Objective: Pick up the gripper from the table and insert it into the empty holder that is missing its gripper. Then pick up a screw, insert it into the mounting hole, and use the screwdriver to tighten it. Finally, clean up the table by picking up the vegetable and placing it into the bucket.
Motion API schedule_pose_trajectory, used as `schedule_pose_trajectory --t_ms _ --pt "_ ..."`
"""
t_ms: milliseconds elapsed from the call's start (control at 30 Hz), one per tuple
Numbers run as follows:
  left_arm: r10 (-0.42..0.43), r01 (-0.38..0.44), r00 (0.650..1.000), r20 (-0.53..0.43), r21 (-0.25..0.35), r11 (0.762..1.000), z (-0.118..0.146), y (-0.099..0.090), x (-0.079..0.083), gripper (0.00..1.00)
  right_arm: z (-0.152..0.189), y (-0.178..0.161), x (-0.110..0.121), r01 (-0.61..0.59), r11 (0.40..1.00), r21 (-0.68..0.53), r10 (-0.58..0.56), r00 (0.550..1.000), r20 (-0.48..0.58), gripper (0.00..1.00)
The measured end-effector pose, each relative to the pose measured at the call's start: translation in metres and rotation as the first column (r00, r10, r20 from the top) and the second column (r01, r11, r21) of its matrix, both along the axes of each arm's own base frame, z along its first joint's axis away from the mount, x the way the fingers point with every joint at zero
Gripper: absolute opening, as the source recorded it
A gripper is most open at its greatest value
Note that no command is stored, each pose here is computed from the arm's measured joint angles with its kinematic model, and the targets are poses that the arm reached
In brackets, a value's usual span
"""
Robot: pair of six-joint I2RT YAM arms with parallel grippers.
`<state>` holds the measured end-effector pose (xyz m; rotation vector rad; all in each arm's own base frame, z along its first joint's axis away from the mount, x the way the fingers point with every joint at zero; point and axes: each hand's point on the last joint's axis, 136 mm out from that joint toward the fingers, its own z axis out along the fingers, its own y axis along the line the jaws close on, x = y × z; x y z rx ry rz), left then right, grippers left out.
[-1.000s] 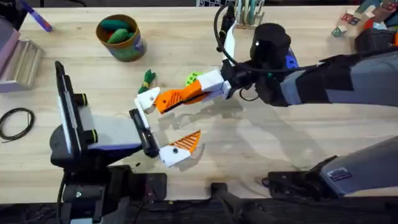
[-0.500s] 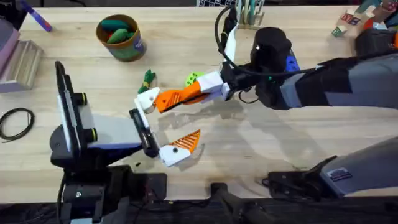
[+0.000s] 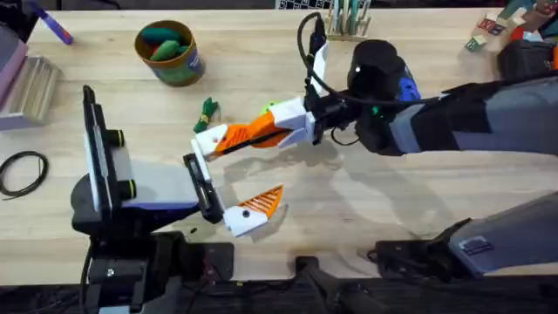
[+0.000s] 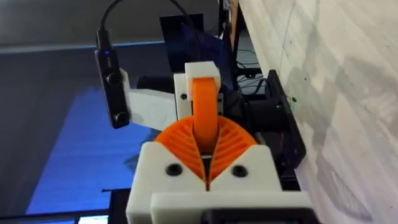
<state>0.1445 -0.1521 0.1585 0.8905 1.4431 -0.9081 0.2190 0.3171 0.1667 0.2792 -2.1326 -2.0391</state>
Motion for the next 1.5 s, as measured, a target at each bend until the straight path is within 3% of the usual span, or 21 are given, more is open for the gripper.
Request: schedule_pose_trajectory --t_ms 1500 --pt "0.004 -0.004 1.000 -0.006 -0.002 1.000 0.000 0.000 0.001 0.985 -0.001 0.015 -0.002 0.029 1.000 -0.005 -0.029 0.999 0.024 0.009"
